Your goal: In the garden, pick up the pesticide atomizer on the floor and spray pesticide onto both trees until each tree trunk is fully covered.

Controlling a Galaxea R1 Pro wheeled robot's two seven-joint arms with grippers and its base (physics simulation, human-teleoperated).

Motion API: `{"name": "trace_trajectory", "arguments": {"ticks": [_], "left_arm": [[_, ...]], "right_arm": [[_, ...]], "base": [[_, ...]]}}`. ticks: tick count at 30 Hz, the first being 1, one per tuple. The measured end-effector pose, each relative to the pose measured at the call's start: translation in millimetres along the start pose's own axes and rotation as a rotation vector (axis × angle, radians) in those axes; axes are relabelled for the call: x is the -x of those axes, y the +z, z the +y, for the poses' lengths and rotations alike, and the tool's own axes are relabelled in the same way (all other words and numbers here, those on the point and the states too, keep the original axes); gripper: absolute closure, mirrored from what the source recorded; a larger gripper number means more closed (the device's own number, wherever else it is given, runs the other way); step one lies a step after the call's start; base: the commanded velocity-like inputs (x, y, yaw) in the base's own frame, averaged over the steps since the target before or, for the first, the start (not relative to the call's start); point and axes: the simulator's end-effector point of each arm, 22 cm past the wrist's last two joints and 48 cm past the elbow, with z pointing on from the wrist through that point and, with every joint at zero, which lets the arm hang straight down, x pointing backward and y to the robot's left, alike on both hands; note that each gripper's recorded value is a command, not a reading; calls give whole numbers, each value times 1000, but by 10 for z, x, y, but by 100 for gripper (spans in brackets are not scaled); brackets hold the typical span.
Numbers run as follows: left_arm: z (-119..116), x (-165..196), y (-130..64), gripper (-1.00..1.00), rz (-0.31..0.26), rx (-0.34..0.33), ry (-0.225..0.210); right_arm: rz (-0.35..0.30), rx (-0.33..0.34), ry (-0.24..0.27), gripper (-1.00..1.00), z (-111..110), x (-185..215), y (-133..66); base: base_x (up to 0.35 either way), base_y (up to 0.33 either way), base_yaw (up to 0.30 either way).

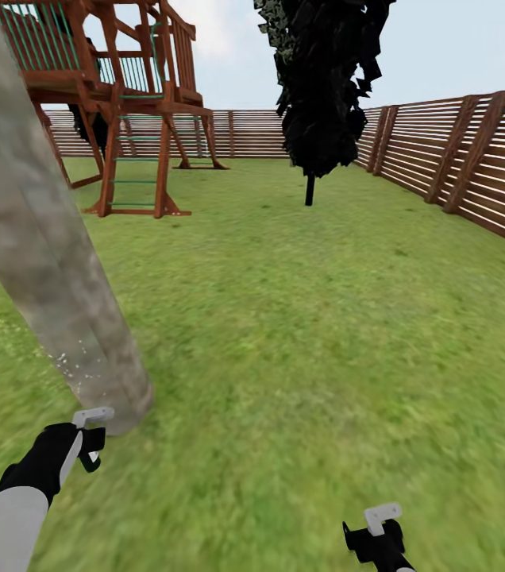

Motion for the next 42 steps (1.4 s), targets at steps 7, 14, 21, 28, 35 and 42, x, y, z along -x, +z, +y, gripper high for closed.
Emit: {"name": "trace_trajectory", "arguments": {"ticks": [7, 14, 21, 28, 35, 42], "left_arm": [[105, 6, -4, 100, -1, 52, 12], [10, -25, 1, 100, 5, 35, 1], [-12, -30, 0, 100, 7, 36, 6], [-14, -32, 0, 100, 7, 38, 6], [-26, -33, 0, 100, 7, 37, 8], [33, 169, -58, 100, -28, 41, -3]], "right_arm": [[0, 0, 0, -100, 0, 1, 0], [0, 0, 0, -100, 0, 0, 0], [0, 2, 0, -100, 7, 2, 0], [0, 2, 0, -100, 4, 0, 0], [1, 0, -1, -100, -9, -3, 0], [0, -2, 0, -100, -12, -2, 0]], "base": [[106, -261, 266], [214, -203, 275], [204, -208, 265], [222, -207, 155], [161, -228, 1], [-80, -73, 225]]}}
